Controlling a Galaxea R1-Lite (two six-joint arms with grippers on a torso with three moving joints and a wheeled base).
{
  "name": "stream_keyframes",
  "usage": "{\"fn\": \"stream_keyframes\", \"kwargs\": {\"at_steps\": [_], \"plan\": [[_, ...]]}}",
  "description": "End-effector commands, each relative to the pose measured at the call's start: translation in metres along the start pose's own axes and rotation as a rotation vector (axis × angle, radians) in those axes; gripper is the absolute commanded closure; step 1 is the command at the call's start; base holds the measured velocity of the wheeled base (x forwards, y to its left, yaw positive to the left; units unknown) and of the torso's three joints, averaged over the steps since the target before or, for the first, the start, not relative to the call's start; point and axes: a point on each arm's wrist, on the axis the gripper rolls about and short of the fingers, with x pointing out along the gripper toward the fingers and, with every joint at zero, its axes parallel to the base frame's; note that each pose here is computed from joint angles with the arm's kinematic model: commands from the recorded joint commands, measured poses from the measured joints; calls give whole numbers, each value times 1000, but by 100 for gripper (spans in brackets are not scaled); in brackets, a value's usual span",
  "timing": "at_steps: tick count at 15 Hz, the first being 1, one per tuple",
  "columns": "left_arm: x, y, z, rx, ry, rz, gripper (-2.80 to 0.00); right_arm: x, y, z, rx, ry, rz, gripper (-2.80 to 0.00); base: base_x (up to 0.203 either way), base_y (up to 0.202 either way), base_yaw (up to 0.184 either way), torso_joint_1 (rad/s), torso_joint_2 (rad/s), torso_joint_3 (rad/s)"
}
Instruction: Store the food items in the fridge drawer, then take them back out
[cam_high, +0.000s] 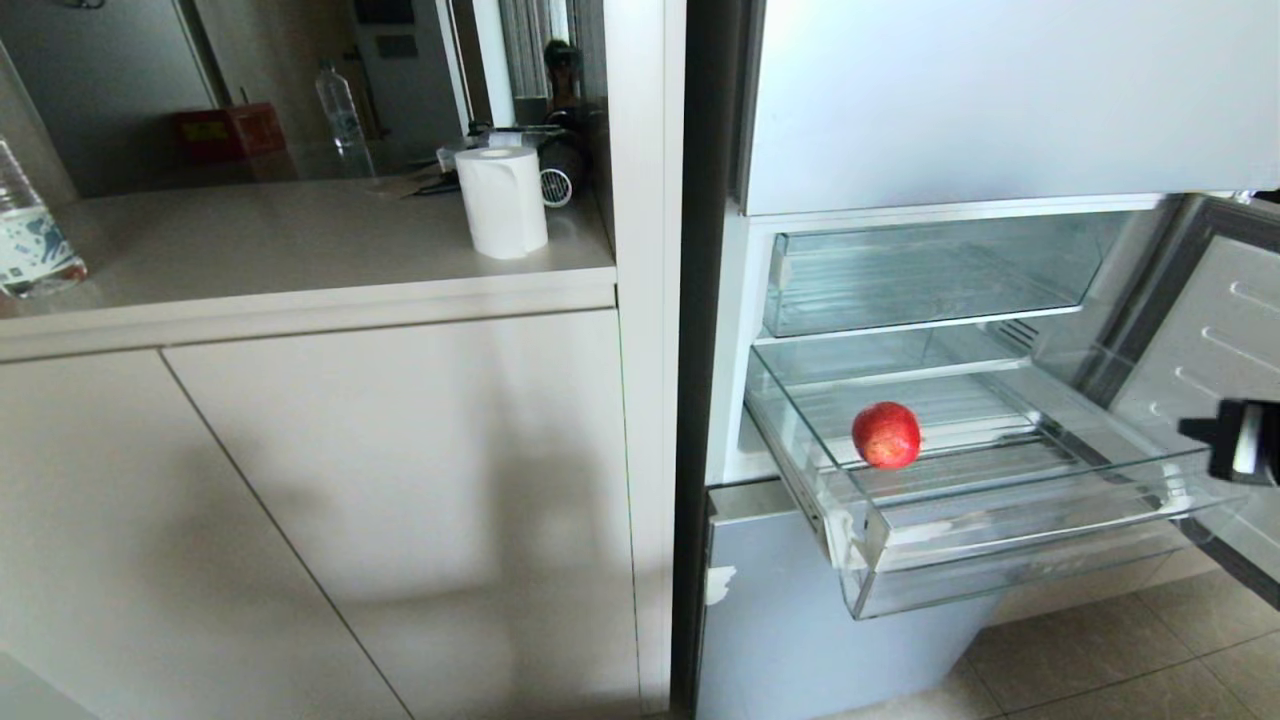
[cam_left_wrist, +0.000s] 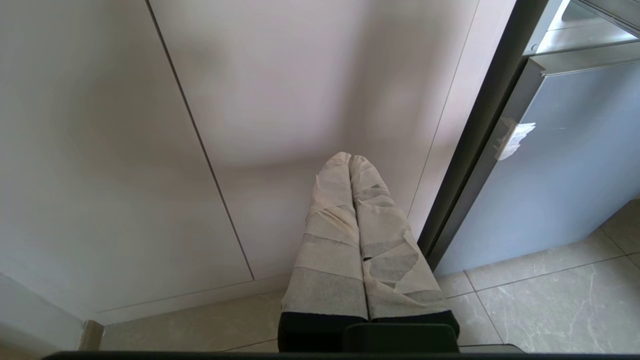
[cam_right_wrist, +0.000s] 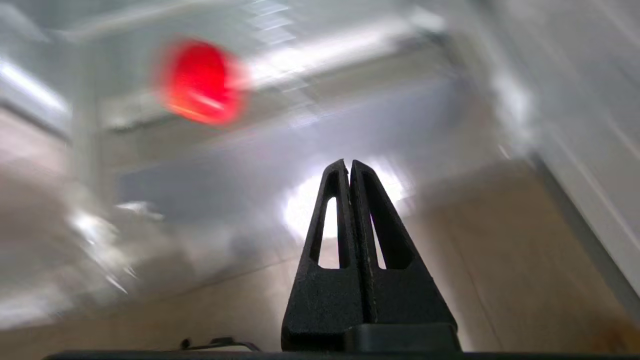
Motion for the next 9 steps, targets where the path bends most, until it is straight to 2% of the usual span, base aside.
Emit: {"fn": "stream_keyframes", "kwargs": {"at_steps": [1,3,6,9], "plan": [[0,0,0,0,-1,1,0,-63,-24,-43,67,-102,-179,0,0,0,0,0,0,0],[0,0,0,0,-1,1,0,-71,-34,-73,111,-101,-292,0,0,0,0,0,0,0],[0,0,0,0,-1,1,0,-74,-45,-87,110,-140,-408,0,0,0,0,0,0,0],[0,0,0,0,-1,1,0,-74,-49,-96,113,-133,-451,0,-1,5,-139,7,4,4]]}}
